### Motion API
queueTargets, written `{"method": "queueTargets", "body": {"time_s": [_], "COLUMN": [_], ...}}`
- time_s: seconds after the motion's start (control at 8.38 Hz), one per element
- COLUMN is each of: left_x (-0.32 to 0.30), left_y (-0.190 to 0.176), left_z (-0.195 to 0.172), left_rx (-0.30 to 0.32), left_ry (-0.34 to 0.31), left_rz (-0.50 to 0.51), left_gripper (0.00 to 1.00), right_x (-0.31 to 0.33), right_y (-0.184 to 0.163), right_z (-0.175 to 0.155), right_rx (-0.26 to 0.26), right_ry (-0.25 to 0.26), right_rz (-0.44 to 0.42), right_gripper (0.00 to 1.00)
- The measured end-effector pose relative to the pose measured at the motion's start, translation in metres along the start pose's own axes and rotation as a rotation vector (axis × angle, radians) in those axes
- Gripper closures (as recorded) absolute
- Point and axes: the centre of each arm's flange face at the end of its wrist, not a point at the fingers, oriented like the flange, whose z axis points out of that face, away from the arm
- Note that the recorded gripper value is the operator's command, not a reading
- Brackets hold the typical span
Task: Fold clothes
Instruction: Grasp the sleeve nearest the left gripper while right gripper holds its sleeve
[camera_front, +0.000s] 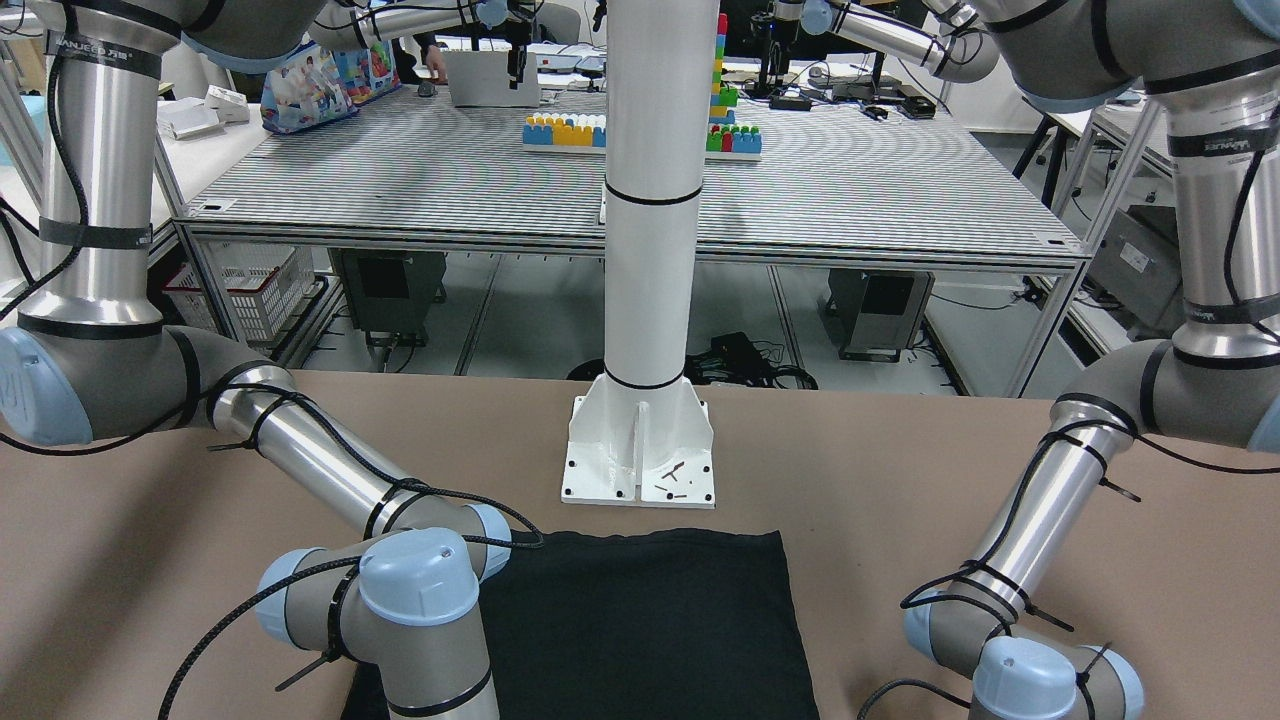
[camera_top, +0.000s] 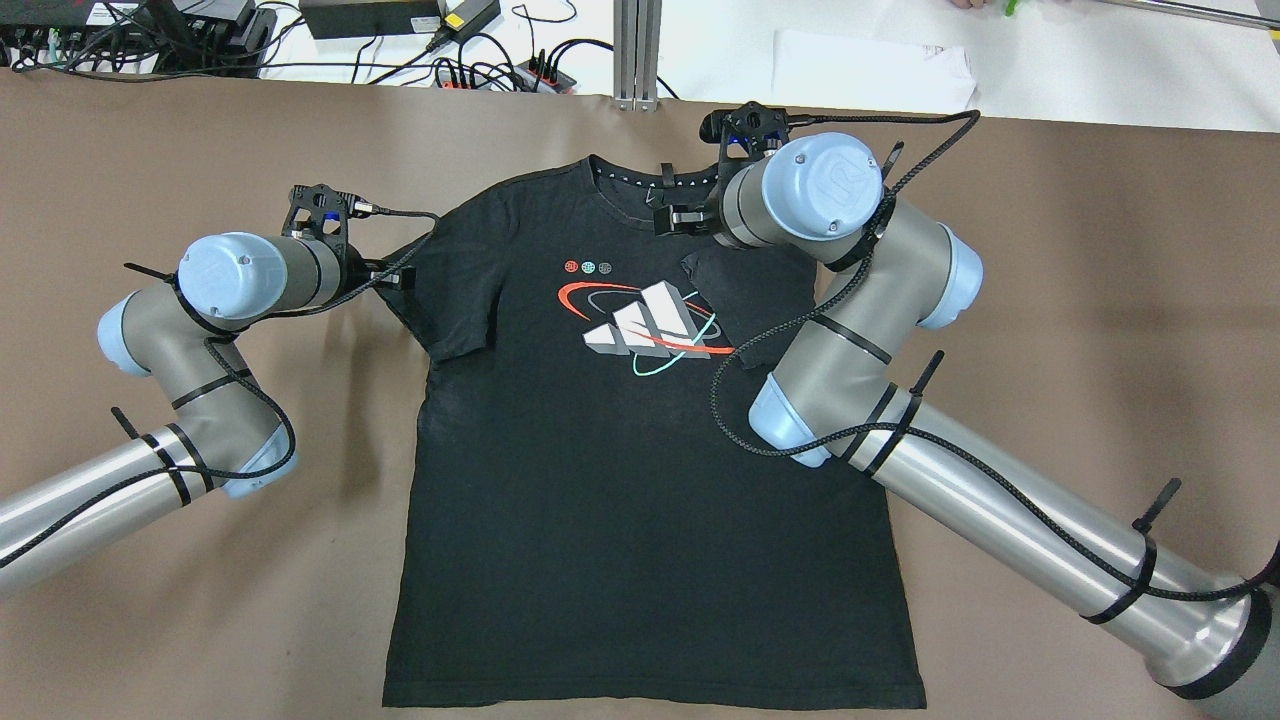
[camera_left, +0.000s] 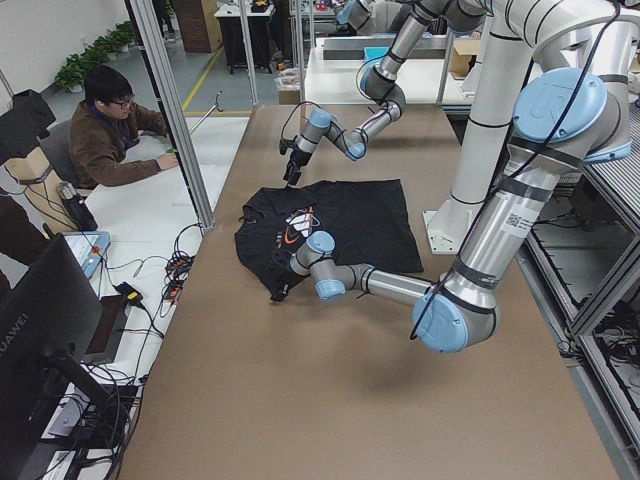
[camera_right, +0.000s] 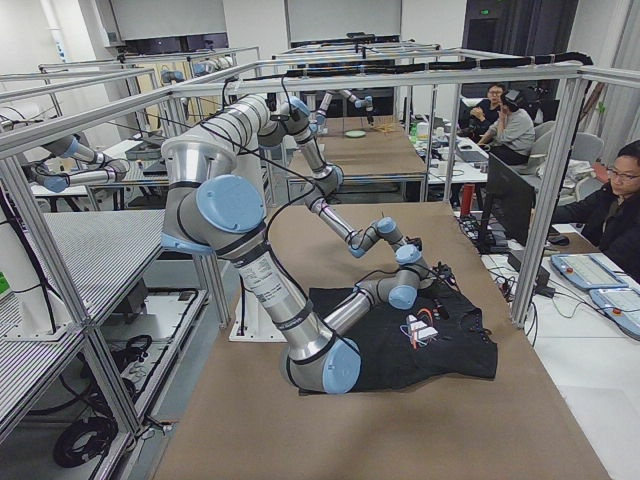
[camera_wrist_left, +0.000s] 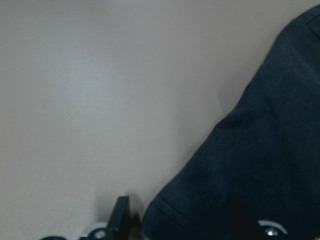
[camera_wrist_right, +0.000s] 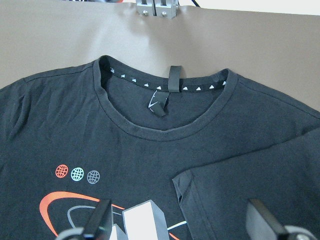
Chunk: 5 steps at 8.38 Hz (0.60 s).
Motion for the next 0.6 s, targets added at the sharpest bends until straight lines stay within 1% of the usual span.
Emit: {"method": "queueTargets", "body": {"time_s": [0.6], "left_x": [0.0115], "left_y": [-0.0086], "left_z": [-0.0062], "left_rx": [0.007], "left_ry": [0.021], "left_rz": [-0.008], "left_gripper": [1.0], "right_x": [0.0015], "right_y": [0.0006], "right_z": [-0.0002], "right_rx": [0.001], "right_ry": [0.0], "right_rz": [0.0], "right_gripper": [0.06]}}
